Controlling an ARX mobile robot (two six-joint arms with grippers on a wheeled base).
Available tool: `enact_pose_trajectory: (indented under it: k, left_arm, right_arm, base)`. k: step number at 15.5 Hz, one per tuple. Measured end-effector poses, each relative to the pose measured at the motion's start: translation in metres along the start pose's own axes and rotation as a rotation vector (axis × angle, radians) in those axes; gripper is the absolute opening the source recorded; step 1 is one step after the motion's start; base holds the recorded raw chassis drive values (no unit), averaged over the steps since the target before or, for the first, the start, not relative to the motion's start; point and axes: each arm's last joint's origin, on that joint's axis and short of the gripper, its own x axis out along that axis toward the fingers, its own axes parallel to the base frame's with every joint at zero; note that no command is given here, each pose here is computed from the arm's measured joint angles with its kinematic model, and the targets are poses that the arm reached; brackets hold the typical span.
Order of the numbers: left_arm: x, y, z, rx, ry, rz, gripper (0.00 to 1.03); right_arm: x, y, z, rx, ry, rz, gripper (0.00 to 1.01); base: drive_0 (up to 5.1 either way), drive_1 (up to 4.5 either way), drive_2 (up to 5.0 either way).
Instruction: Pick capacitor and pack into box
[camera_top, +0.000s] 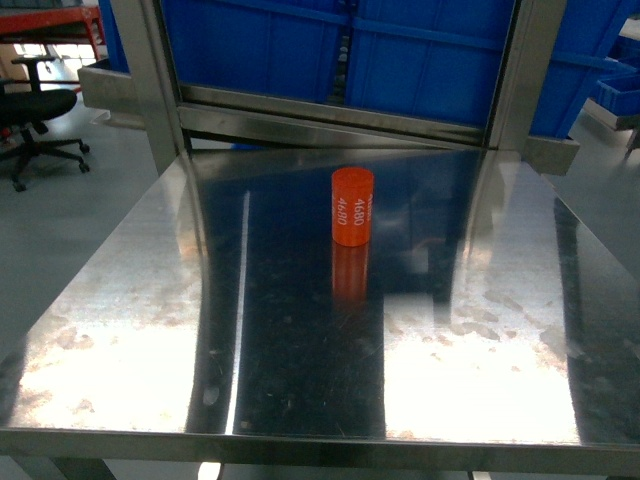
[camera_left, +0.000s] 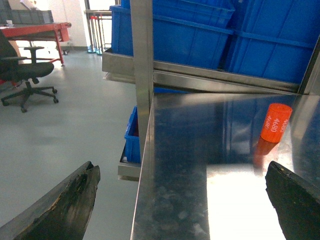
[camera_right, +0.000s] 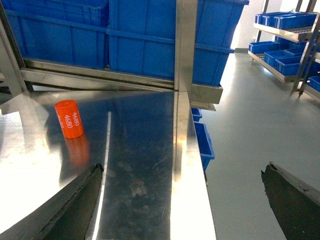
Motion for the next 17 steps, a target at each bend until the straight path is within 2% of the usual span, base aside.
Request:
enact_pose_trajectory:
  k: [1, 2, 3, 4, 6, 7, 8, 10, 11, 12, 13, 17]
  left_arm:
    - [0.0, 0.0, 0.0, 0.0, 0.0, 0.0, 0.98]
    - [0.002, 0.001, -0.002, -0.026, 0.079, -0.04, 0.98]
    - [0.02, 0.003, 0.006, -0.049, 0.107, -0.051, 0.98]
    - [0.038, 0.003, 0.017, -0.054, 0.091, -0.042, 0.98]
    - [0.104, -0.01, 0.042, -0.08, 0.015, -0.047, 0.98]
    - [0.129, -0.02, 0.044, -0.099, 0.024, -0.058, 0.98]
    - [0.158, -0.035, 0.04, -0.102, 0.056, -0.083, 0.98]
    - [0.202, -0.068, 0.027, -0.087, 0.13, -0.13, 0.98]
    - [0.232, -0.089, 0.019, -0.089, 0.17, -0.149, 0.98]
    - [0.258, -0.11, 0.016, -0.094, 0.183, -0.176, 0.98]
    - [0.275, -0.124, 0.014, -0.092, 0.184, -0.196, 0.98]
    - [0.323, -0.183, 0.007, -0.081, 0.192, -0.274, 0.98]
  right_arm:
    - [0.0, 0.0, 0.0, 0.0, 0.0, 0.0, 0.98]
    - [0.0, 0.0, 0.0, 0.0, 0.0, -0.001, 0.98]
    - [0.0, 0.0, 0.0, 0.0, -0.001, 0.0, 0.98]
    - [0.0, 0.0, 0.0, 0.0, 0.001, 0.0, 0.98]
    - [0.0, 0.0, 0.0, 0.0, 0.0, 0.0, 0.98]
    - [0.0, 0.0, 0.0, 0.0, 0.001, 0.0, 0.98]
    - [0.0, 0.0, 0.0, 0.0, 0.0, 0.0, 0.98]
    - [0.0, 0.0, 0.0, 0.0, 0.0, 0.0, 0.98]
    - [0.0, 0.0, 0.0, 0.0, 0.0, 0.0, 0.98]
    - [0.0, 0.0, 0.0, 0.0, 0.0, 0.0, 0.98]
    - [0.0, 0.0, 0.0, 0.0, 0.0, 0.0, 0.98]
    - [0.0, 0.0, 0.0, 0.0, 0.0, 0.0, 0.98]
  base:
    - [0.0, 0.0, 0.0]
    - [0.0, 0.0, 0.0]
    - [0.0, 0.0, 0.0]
    - [0.0, 0.0, 0.0]
    - [0.0, 0.0, 0.0]
    - [0.0, 0.0, 0.0]
    - [0.0, 0.0, 0.0]
    - [0.0, 0.0, 0.0]
    - [0.0, 0.0, 0.0]
    - [0.0, 0.0, 0.0]
    - [0.0, 0.0, 0.0]
    - [0.0, 0.0, 0.0]
